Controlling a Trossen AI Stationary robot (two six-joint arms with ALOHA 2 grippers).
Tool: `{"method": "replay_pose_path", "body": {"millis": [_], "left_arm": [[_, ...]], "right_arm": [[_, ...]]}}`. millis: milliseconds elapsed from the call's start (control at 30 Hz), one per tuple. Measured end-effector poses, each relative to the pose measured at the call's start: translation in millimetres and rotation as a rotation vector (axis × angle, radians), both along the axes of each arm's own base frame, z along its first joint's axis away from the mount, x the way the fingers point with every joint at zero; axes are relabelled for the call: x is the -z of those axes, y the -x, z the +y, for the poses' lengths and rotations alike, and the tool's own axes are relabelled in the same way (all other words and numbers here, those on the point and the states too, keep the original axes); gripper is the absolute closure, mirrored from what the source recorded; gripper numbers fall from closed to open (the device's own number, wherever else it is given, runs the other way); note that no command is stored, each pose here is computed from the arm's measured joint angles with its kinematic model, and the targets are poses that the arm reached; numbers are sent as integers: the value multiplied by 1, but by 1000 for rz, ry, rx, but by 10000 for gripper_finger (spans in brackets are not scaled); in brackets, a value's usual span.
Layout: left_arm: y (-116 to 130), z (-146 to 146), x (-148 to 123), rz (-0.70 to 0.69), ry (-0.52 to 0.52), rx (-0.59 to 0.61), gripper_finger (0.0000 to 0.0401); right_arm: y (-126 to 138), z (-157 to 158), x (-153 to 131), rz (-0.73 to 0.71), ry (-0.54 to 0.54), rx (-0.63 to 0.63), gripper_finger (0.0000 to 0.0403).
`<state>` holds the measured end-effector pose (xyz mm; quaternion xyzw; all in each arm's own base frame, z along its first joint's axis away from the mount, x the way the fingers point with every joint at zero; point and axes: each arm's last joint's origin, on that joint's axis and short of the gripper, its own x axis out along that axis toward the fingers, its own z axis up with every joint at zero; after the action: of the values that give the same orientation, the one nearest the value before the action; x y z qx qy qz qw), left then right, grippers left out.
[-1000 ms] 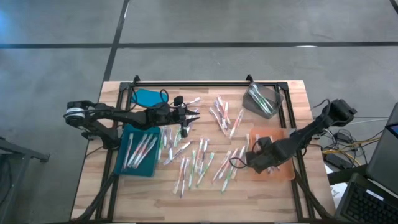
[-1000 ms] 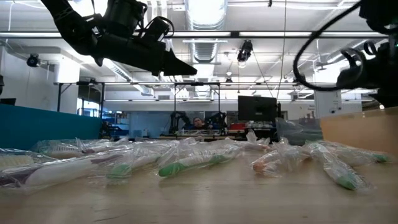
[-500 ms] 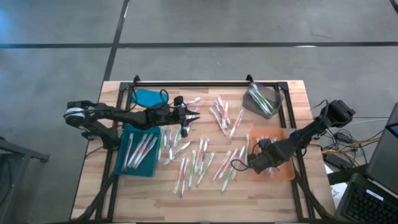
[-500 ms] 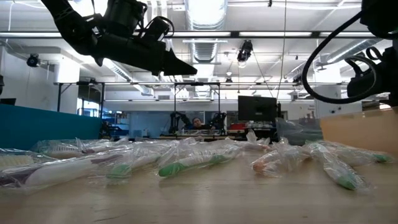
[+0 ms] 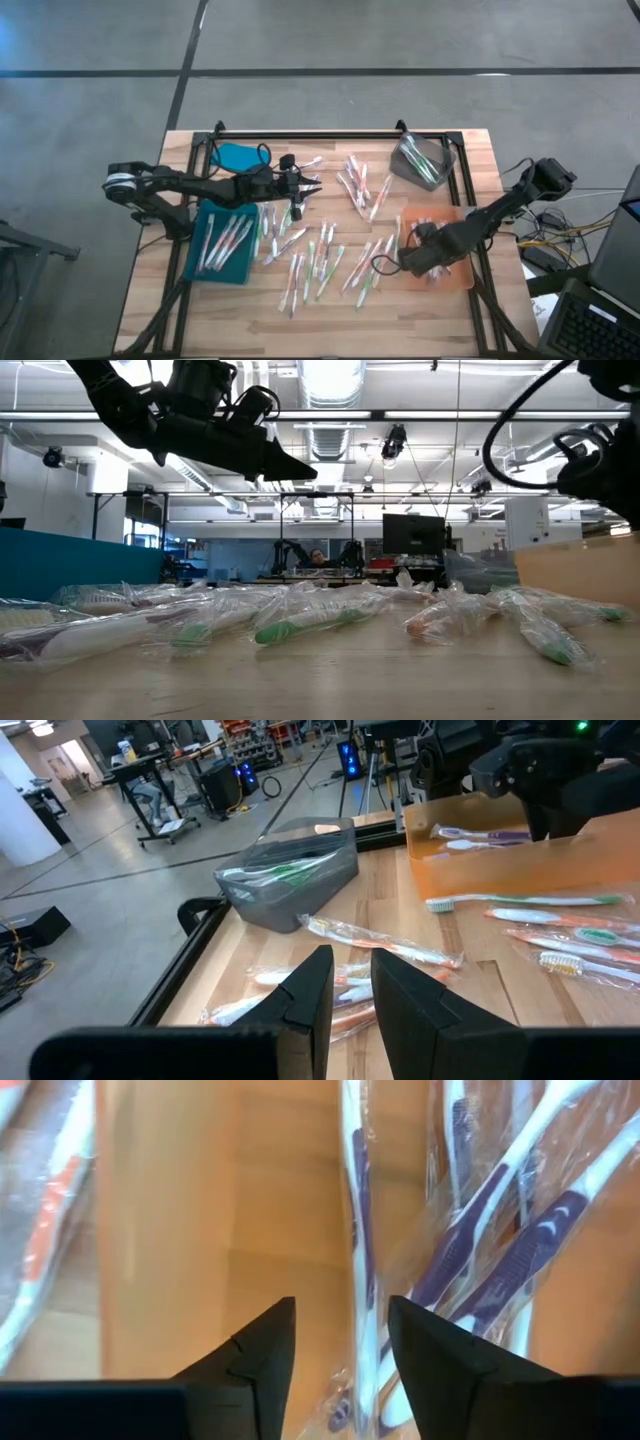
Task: Pick & Place Toothbrushes
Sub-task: Put the green toothbrush into the black bin
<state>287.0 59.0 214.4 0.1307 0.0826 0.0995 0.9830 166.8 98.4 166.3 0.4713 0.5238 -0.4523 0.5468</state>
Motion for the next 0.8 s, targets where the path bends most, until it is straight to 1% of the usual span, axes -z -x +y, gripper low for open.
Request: {"method": "replay_pose_path", "body": {"millis": [133,233,333,633,800], "left_arm": [[0,0,0,0,0,0,327],[0,0,0,0,0,0,327],[0,0,0,0,0,0,327],[0,0,0,0,0,0,327],[0,0,0,0,0,0,327]], "right_arm": [[3,-2,-8,-41,-24,1,235],[5,-3,-13,-69,-38,4,239],[6,-4,-18,-95,-51,18,251],[12,-9,-33,-207,-44,15,298],[10,-12,-47,-310,4,0,324]]}}
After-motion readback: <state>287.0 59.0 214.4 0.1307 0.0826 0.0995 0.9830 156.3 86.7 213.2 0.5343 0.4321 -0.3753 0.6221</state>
